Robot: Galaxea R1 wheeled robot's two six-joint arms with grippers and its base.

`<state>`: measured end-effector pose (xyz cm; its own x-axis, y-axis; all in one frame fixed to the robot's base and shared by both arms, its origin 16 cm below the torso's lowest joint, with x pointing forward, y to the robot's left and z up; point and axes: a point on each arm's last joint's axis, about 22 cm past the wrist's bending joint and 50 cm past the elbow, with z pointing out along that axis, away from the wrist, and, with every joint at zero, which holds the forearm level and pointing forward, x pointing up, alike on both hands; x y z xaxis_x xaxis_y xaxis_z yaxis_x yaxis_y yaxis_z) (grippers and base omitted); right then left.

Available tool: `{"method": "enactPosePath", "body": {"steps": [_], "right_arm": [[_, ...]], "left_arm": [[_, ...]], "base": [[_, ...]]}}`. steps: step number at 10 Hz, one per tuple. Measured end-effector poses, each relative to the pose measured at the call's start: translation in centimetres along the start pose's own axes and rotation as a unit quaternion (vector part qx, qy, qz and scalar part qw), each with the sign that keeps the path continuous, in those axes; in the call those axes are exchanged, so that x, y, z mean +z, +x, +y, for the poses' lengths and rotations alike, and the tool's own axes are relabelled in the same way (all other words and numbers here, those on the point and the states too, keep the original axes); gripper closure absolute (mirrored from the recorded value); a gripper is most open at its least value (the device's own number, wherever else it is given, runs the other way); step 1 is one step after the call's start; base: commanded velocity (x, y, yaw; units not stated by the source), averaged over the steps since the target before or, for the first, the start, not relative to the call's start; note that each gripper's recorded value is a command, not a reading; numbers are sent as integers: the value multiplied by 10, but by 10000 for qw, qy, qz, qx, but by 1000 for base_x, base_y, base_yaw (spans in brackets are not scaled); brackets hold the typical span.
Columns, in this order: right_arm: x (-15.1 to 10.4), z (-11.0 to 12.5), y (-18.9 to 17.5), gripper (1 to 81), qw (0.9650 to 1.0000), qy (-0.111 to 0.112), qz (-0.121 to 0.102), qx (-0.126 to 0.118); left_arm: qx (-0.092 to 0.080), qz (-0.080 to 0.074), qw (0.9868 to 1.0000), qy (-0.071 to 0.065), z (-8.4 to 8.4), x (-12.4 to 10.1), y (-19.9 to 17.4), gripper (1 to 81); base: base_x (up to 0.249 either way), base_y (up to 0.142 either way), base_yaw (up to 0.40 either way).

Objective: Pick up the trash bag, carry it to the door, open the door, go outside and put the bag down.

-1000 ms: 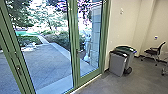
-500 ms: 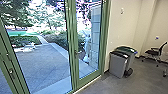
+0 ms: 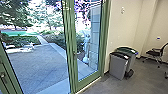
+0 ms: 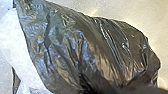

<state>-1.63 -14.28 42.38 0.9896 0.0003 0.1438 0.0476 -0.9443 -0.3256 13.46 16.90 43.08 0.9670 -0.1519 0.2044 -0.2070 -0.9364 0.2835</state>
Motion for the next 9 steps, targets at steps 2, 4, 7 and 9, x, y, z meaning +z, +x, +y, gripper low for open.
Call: {"method": "enactPosePath", "body": {"steps": [2, 4, 7, 9], "right_arm": [[0, 0, 0, 10, 10000, 0, 2, -1], [0, 0, 0, 10, 10000, -5, 1, -1], [0, 0, -1, 10, 10000, -8, -2, 6], [0, 0, 0, 10, 10000, -5, -1, 4]], "left_arm": [[27, -1, 10000, 9, -1, 0, 0, 811], [32, 3, 10000, 7, -1, 0, 0, 811], [25, -12, 10000, -2, 1, 0, -3, 811], [24, -12, 10000, 9, -1, 0, -3, 811]], "base": [[149, -67, 0], [154, -31, 0], [154, 0, 0], [154, 0, 0]]}}
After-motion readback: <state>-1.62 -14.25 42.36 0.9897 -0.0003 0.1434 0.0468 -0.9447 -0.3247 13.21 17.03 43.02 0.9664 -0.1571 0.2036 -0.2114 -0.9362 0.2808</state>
